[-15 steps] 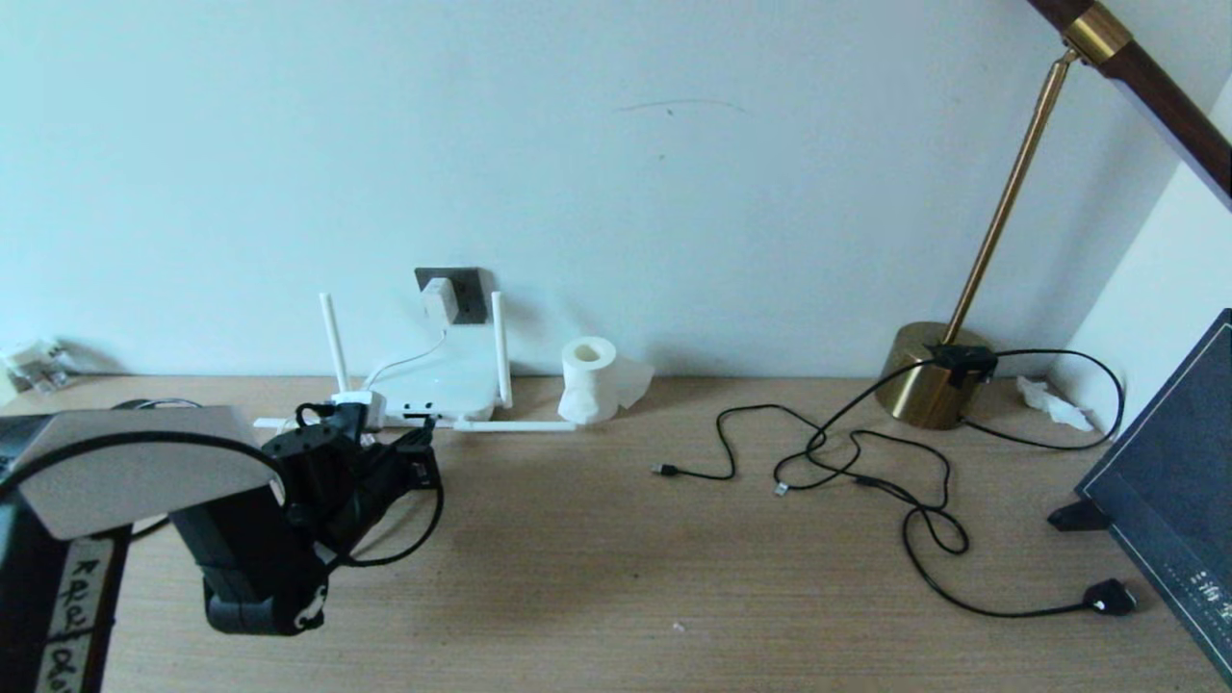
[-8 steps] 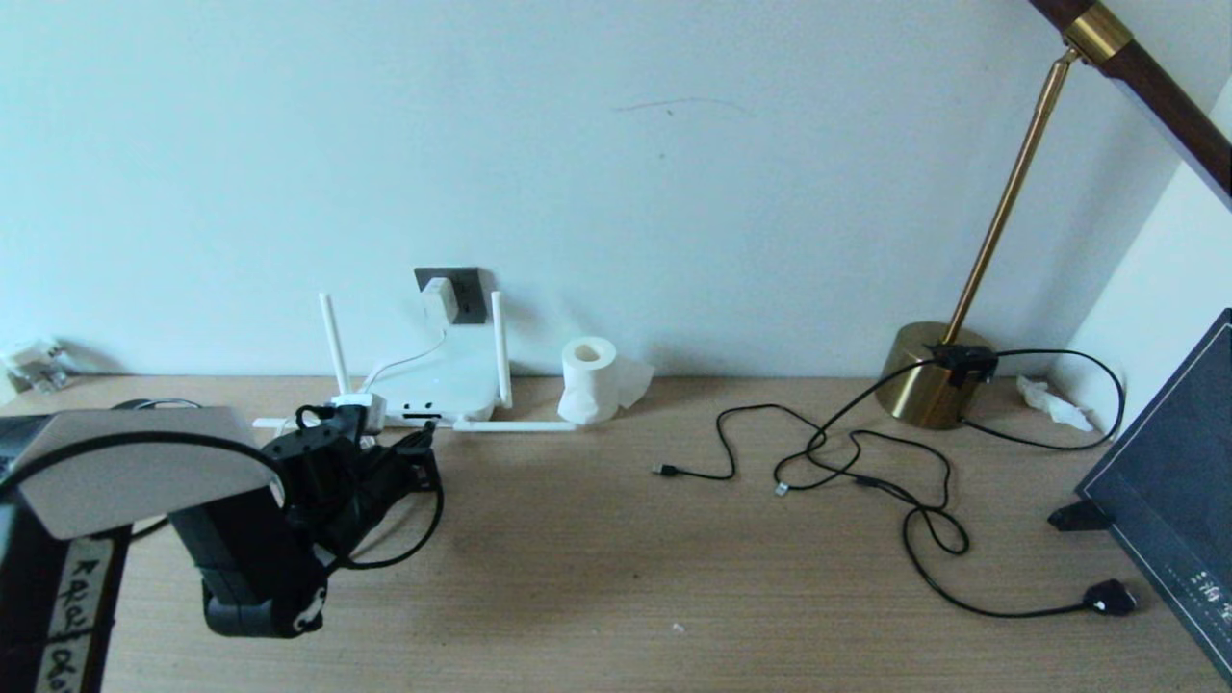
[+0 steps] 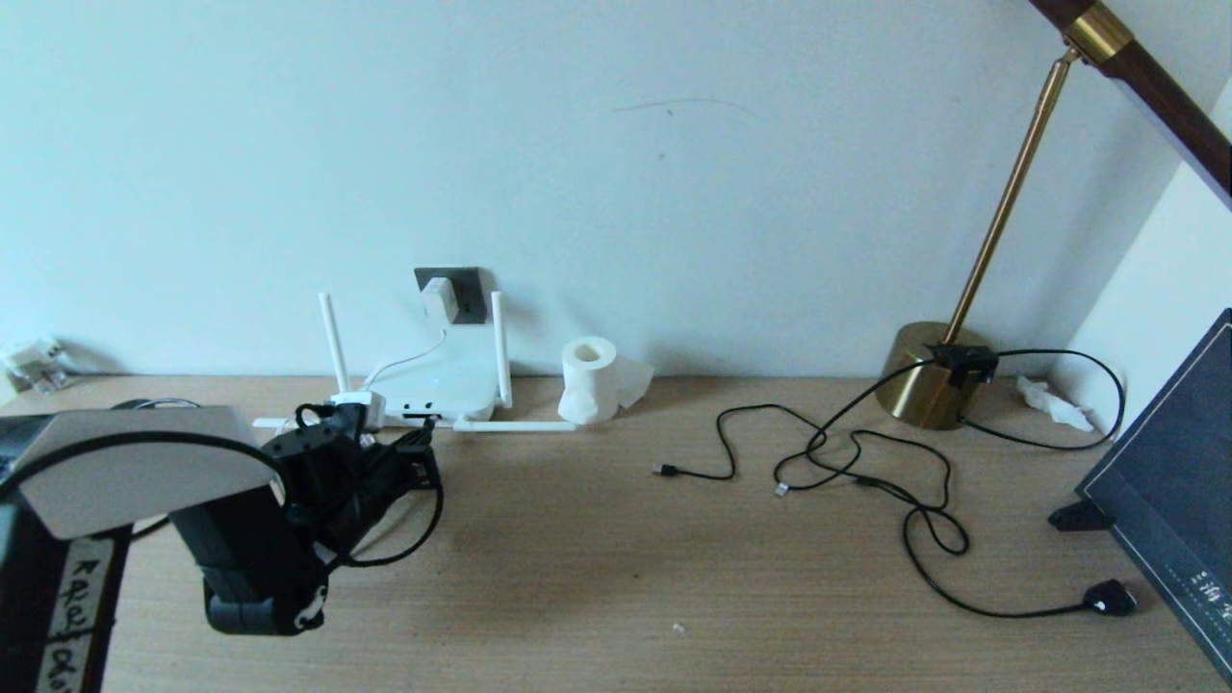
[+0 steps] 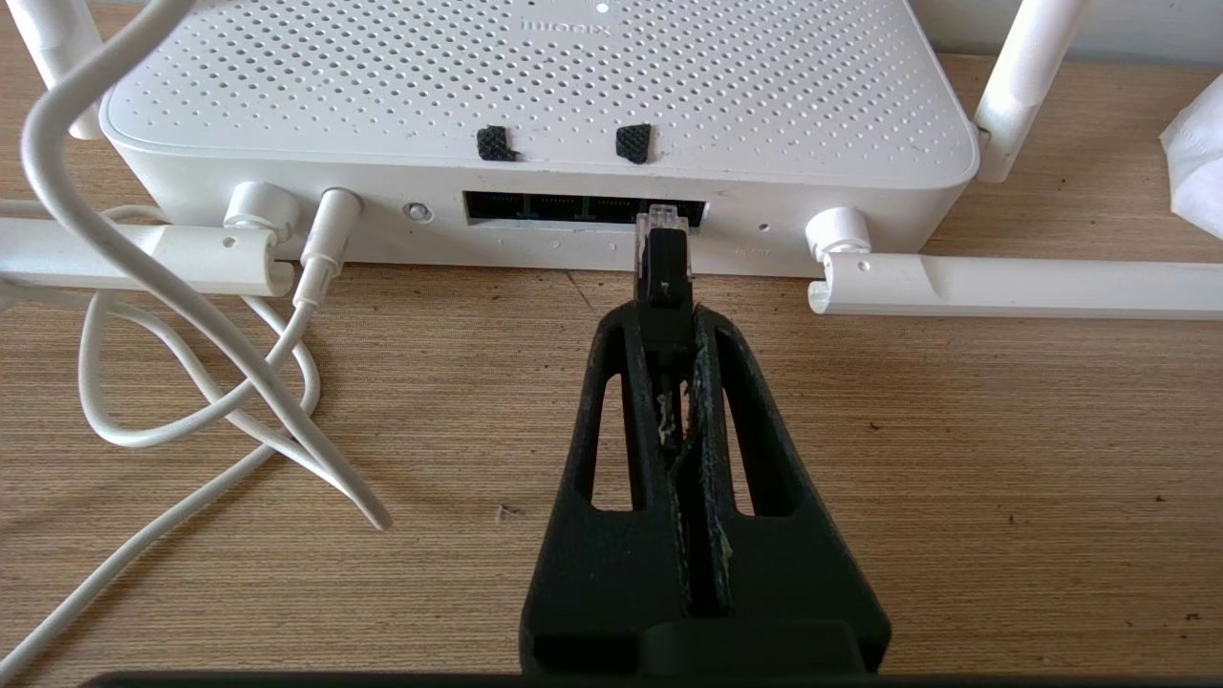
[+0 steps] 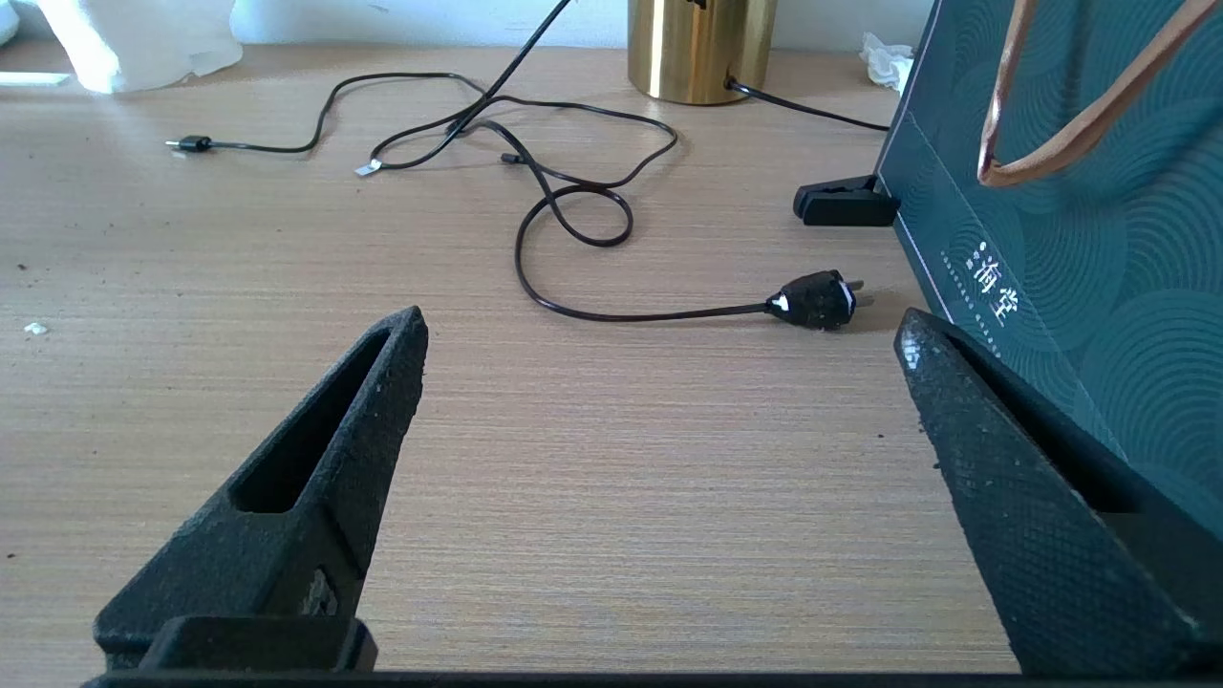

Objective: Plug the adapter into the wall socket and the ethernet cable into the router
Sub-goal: Plug cable into router interface

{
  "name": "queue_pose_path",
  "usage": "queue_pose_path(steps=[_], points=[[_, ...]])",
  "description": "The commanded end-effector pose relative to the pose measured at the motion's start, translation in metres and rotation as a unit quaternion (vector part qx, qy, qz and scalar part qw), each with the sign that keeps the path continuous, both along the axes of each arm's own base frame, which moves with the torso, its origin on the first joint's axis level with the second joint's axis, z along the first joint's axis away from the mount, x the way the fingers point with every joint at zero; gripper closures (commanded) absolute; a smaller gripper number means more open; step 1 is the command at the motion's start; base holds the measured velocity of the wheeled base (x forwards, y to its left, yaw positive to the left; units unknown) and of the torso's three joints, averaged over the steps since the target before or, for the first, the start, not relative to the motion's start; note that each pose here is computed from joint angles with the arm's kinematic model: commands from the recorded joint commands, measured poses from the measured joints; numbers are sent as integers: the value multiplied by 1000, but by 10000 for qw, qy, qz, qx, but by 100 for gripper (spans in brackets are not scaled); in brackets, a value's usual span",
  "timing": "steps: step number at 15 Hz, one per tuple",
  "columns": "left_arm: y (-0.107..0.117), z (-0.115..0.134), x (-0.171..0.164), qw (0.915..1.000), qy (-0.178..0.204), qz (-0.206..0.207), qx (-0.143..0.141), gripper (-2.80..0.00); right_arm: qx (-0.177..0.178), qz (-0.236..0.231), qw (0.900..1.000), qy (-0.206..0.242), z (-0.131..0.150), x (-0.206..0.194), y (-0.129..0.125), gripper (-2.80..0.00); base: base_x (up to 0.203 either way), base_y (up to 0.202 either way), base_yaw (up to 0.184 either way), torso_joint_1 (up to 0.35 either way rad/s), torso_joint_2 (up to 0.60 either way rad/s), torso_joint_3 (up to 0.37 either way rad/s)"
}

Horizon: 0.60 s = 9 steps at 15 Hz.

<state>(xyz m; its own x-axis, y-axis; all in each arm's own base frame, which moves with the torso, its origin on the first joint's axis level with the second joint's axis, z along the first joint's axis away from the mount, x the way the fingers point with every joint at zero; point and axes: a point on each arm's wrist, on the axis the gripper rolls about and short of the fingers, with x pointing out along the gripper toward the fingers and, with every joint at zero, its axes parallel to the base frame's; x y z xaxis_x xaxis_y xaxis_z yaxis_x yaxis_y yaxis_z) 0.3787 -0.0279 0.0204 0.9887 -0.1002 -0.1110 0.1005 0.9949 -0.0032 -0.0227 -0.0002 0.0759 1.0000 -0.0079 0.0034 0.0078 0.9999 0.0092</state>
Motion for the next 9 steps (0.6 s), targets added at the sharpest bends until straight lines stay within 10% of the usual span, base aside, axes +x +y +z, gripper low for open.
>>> queue_pose_path(steps=[1,9], points=[[0,1,0,10000,-46,-2,-3,0,0,1,10000,9,0,0,0,-280,0,0,0,0,0,0],[0,1,1,10000,-53,-2,-12,0,0,1,10000,2,0,0,0,-280,0,0,0,0,0,0]])
